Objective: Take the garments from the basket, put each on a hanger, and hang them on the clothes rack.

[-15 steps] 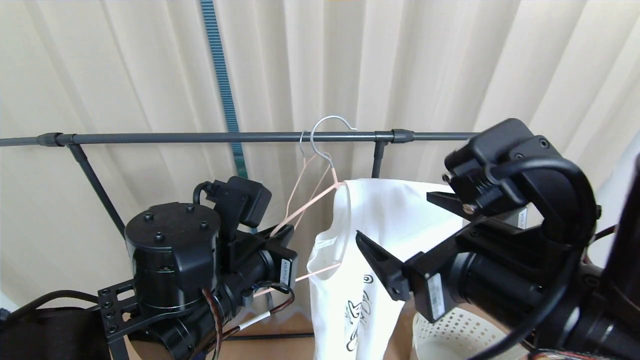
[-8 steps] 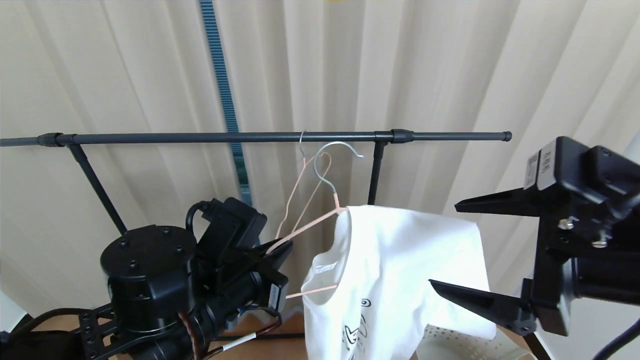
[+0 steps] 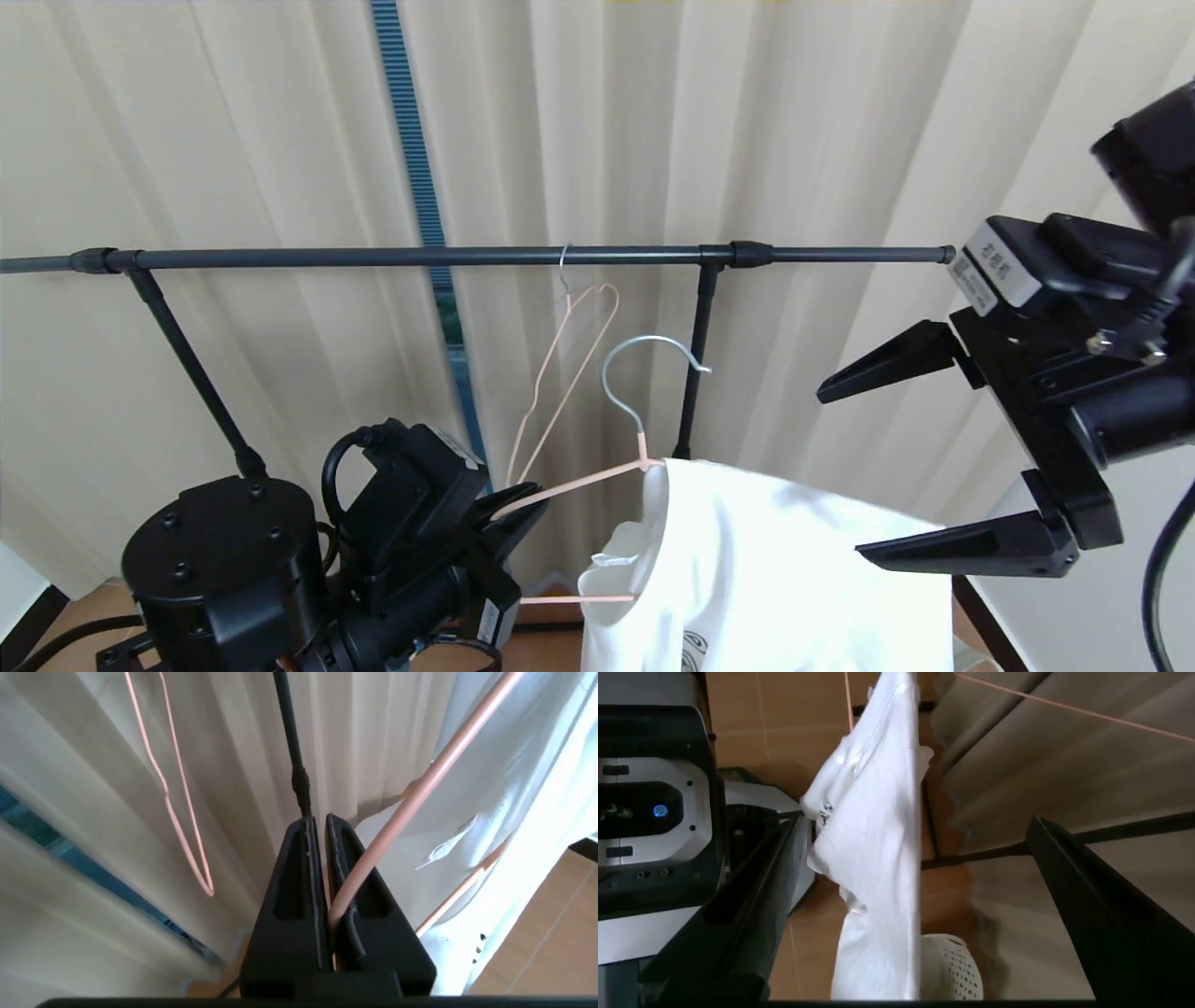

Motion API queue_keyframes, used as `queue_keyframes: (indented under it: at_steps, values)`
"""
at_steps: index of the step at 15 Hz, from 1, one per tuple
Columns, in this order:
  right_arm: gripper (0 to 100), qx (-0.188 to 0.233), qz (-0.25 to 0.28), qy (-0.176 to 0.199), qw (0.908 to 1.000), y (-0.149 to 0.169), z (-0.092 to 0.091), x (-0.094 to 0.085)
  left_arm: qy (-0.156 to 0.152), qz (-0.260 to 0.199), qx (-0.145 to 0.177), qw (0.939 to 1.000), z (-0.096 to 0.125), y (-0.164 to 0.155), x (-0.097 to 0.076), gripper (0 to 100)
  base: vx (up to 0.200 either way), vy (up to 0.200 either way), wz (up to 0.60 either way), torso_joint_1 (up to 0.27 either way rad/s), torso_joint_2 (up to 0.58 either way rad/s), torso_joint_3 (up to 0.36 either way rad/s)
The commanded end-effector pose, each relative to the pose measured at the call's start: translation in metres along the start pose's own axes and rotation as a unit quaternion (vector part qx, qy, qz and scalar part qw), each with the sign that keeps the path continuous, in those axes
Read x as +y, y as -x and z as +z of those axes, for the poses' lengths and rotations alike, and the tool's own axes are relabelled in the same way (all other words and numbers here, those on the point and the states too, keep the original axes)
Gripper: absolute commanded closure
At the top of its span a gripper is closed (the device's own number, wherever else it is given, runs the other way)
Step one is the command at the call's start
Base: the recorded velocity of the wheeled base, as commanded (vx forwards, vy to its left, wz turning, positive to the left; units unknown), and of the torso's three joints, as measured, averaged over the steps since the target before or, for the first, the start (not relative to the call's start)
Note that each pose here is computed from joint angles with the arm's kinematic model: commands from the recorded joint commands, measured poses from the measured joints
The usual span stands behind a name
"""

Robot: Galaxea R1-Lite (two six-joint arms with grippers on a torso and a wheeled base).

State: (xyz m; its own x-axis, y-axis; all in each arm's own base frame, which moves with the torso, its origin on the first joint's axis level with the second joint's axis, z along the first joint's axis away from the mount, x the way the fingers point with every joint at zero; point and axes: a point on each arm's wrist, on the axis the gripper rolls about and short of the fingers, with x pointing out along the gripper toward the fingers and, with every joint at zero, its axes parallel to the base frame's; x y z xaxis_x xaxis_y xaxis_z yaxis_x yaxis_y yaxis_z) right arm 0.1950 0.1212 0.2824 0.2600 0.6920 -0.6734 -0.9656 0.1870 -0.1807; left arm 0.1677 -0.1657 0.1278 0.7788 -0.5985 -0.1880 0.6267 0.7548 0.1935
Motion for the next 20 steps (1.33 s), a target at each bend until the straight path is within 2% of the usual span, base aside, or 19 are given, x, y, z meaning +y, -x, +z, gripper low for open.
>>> queue_keyframes:
  at_steps: [1, 3, 4, 6, 10, 20]
  values:
    - [0, 0.024, 0.027, -0.021, 0.9991, -0.029, -0.002, -0.021, -0.001, -0.007, 0.0, 1.0, -0.001, 0.002, -0.003, 100, 0.0, 0.0, 0.0, 0.0, 0.0, 0.0]
    - [0, 0.034, 0.047, -0.036, 0.9977, -0.044, -0.001, -0.021, 0.002, -0.008, -0.007, 0.9999, 0.001, 0.001, -0.004, 100, 0.0, 0.0, 0.0, 0.0, 0.0, 0.0]
    - [0, 0.039, 0.055, -0.056, 0.9962, -0.053, 0.0, -0.022, 0.003, -0.008, -0.01, 0.9999, 0.001, 0.002, -0.004, 100, 0.0, 0.0, 0.0, 0.0, 0.0, 0.0]
    - [0, 0.037, 0.056, -0.07, 0.9953, -0.058, 0.001, -0.021, 0.003, -0.008, -0.009, 0.9999, 0.001, 0.002, -0.004, 100, 0.0, 0.0, 0.0, 0.0, 0.0, 0.0]
    - [0, 0.046, 0.067, -0.074, 0.9939, -0.064, -0.005, -0.017, 0.006, -0.007, -0.012, 0.9999, 0.002, 0.001, -0.004, 100, 0.0, 0.0, 0.0, 0.0, 0.0, 0.0]
    - [0, 0.043, 0.063, -0.071, 0.9946, -0.08, -0.01, -0.023, 0.014, -0.005, -0.024, 0.9996, 0.004, 0.001, -0.003, 100, 0.0, 0.0, 0.0, 0.0, 0.0, 0.0]
